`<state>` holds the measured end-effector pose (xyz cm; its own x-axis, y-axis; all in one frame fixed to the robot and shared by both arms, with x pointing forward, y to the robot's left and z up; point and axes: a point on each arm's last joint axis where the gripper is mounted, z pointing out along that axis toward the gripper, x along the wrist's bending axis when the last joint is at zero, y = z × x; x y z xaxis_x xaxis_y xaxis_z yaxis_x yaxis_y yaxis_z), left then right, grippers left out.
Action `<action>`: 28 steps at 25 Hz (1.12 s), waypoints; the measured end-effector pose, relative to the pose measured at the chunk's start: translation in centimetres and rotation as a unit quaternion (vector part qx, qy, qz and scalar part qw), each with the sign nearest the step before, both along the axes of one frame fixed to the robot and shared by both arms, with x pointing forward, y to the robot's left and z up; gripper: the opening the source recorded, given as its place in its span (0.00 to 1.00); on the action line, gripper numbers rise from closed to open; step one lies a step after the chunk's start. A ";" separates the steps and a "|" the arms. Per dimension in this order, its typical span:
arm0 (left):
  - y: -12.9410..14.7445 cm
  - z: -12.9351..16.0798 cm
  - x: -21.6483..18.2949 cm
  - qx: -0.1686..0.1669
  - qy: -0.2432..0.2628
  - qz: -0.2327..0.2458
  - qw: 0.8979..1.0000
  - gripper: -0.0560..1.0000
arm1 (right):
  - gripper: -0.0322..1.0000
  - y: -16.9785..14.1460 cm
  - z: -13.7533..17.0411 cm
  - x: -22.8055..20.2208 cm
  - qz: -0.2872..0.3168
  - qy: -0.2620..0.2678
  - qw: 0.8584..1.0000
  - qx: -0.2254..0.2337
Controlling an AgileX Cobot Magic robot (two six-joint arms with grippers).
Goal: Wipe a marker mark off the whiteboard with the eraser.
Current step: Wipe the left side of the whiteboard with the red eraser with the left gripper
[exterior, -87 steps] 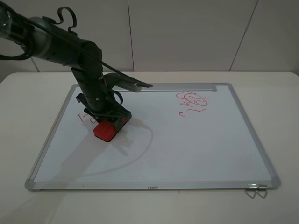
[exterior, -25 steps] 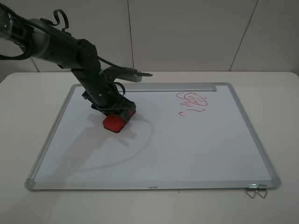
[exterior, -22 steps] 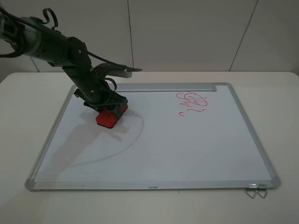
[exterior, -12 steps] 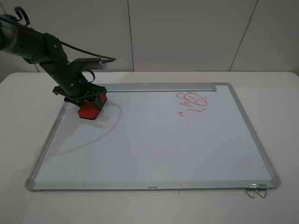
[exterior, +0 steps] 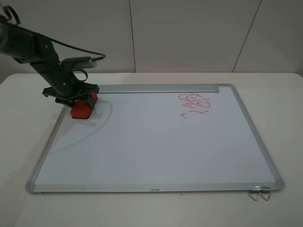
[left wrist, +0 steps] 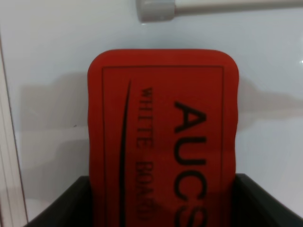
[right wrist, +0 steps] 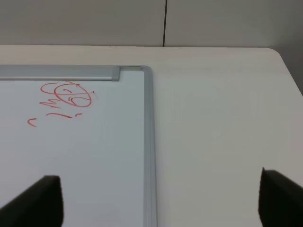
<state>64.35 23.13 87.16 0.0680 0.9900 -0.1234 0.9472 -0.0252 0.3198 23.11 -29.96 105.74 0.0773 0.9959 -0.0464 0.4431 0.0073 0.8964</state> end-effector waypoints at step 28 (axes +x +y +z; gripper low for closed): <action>-13.6 1.9 -6.5 0.016 0.037 -0.170 0.985 0.59 | 0.72 0.0 0.0 0.0 0.000 0.000 1.000 0.000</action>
<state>57.87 9.50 89.03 0.3888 0.9149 -0.1090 0.9025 -0.3544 0.2448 23.11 -29.96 105.74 0.0773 0.9959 -0.0464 0.4431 0.0073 0.8964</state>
